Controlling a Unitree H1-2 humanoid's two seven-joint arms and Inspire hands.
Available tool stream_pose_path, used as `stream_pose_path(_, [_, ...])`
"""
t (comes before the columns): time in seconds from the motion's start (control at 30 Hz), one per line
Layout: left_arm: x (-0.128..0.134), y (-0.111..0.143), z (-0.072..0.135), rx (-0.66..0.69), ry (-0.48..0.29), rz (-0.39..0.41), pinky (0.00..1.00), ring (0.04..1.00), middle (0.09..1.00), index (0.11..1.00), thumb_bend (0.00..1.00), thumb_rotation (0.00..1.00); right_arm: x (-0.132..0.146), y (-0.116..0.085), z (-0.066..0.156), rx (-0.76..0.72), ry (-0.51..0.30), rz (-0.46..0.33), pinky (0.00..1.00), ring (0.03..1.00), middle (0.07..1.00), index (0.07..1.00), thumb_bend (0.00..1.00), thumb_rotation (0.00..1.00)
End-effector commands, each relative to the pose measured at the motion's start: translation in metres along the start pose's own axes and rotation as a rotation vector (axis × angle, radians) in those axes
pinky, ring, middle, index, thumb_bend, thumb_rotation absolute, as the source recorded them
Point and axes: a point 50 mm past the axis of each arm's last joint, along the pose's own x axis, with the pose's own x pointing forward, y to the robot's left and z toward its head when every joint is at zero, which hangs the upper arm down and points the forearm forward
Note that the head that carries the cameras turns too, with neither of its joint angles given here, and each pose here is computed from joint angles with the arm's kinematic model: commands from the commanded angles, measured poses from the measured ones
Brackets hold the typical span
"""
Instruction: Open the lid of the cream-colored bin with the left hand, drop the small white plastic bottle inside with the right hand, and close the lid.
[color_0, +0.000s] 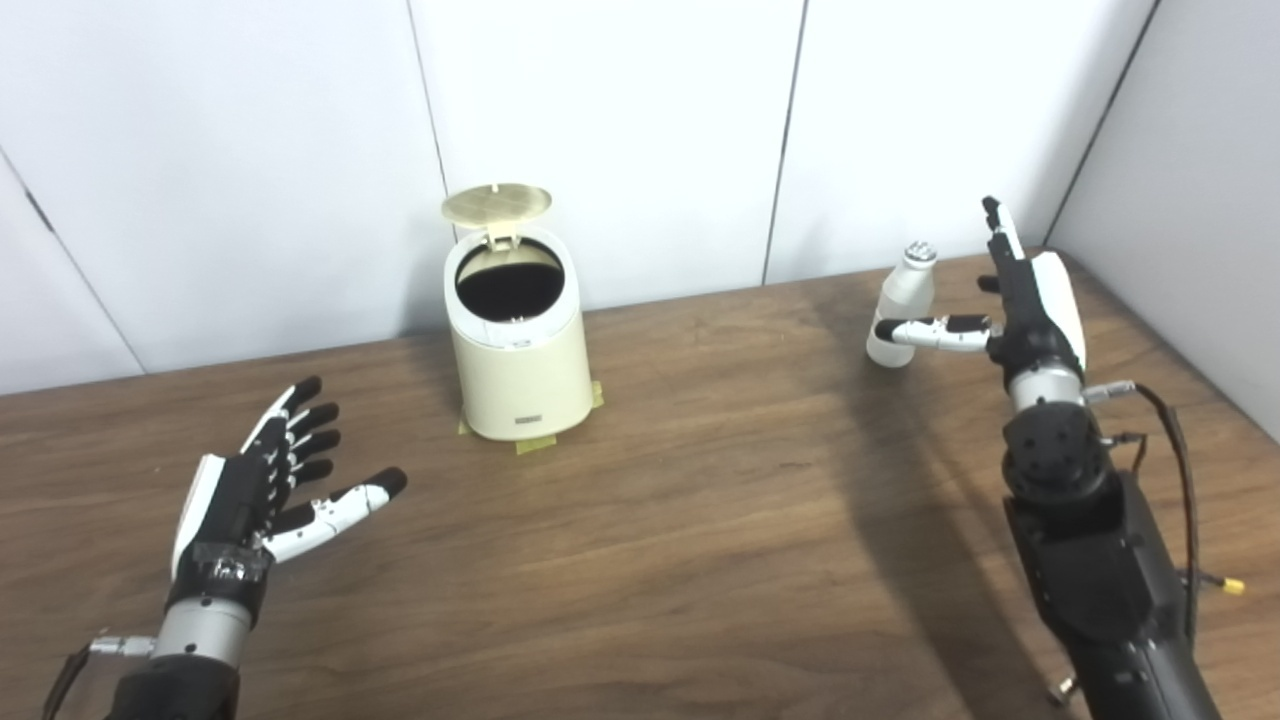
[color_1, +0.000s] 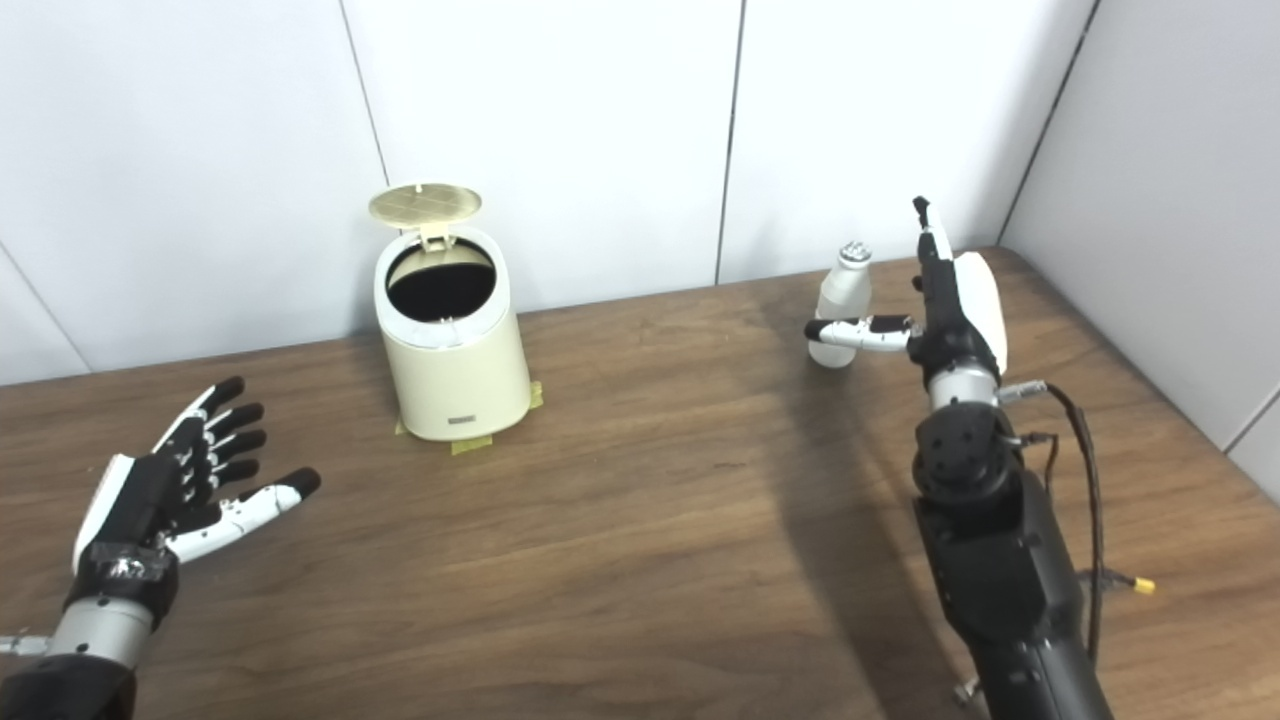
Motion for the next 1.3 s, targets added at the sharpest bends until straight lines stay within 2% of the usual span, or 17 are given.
stream_pose_path(0.0, [0.003, 0.006, 0.02, 0.026, -0.076, 0.027, 0.86, 0.87, 0.891, 0.97, 0.83, 0.19, 0.02, -0.02, 0.029, 0.009, -0.078, -0.065, 0.83, 0.936, 0.963, 0.956, 0.88, 0.1])
stream_pose_path(0.13, [0.003, 0.004, 0.02, 0.012, -0.09, 0.03, 0.83, 0.87, 0.891, 0.97, 0.82, 0.18, 0.039, -0.021, 0.037, -0.014, -0.065, -0.084, 0.8, 0.914, 0.936, 0.918, 0.91, 0.13])
stream_pose_path(0.3, [0.003, 0.005, 0.02, 0.023, -0.096, 0.045, 0.84, 0.869, 0.881, 0.955, 0.84, 0.17, 0.053, -0.019, 0.04, -0.019, -0.045, -0.087, 0.73, 0.881, 0.907, 0.896, 0.93, 0.11])
stream_pose_path(0.43, [0.001, 0.007, 0.021, 0.034, -0.094, 0.049, 0.83, 0.86, 0.876, 0.954, 0.84, 0.17, 0.062, -0.017, 0.036, -0.049, -0.032, -0.076, 0.73, 0.87, 0.901, 0.897, 0.93, 0.11])
stream_pose_path(0.5, [0.001, 0.007, 0.021, 0.034, -0.092, 0.049, 0.84, 0.861, 0.876, 0.956, 0.84, 0.17, 0.062, -0.016, 0.034, -0.028, -0.026, -0.063, 0.74, 0.871, 0.904, 0.903, 0.92, 0.1])
stream_pose_path(0.57, [0.002, 0.007, 0.021, 0.033, -0.091, 0.048, 0.83, 0.859, 0.878, 0.96, 0.84, 0.18, 0.061, -0.012, 0.033, -0.015, -0.015, -0.055, 0.79, 0.886, 0.91, 0.89, 0.91, 0.07])
stream_pose_path(0.73, [0.003, 0.005, 0.02, 0.03, -0.095, 0.04, 0.82, 0.841, 0.872, 0.953, 0.84, 0.14, 0.061, -0.003, 0.025, 0.021, 0.02, -0.039, 0.74, 0.855, 0.902, 0.891, 0.88, 0.02])
stream_pose_path(0.83, [0.003, 0.003, 0.02, 0.03, -0.098, 0.034, 0.81, 0.843, 0.871, 0.952, 0.83, 0.13, 0.06, 0.0, 0.023, 0.033, 0.025, -0.038, 0.66, 0.802, 0.881, 0.882, 0.9, 0.01])
stream_pose_path(1.0, [0.004, 0.004, 0.019, 0.031, -0.102, 0.034, 0.81, 0.853, 0.875, 0.958, 0.83, 0.13, 0.06, 0.002, 0.022, 0.023, 0.031, -0.038, 0.63, 0.772, 0.853, 0.863, 0.9, 0.02])
stream_pose_path(1.27, [0.004, 0.005, 0.018, 0.039, -0.095, 0.038, 0.81, 0.851, 0.872, 0.954, 0.84, 0.14, 0.065, 0.005, 0.006, -0.034, 0.026, -0.022, 0.62, 0.747, 0.815, 0.833, 0.91, 0.04])
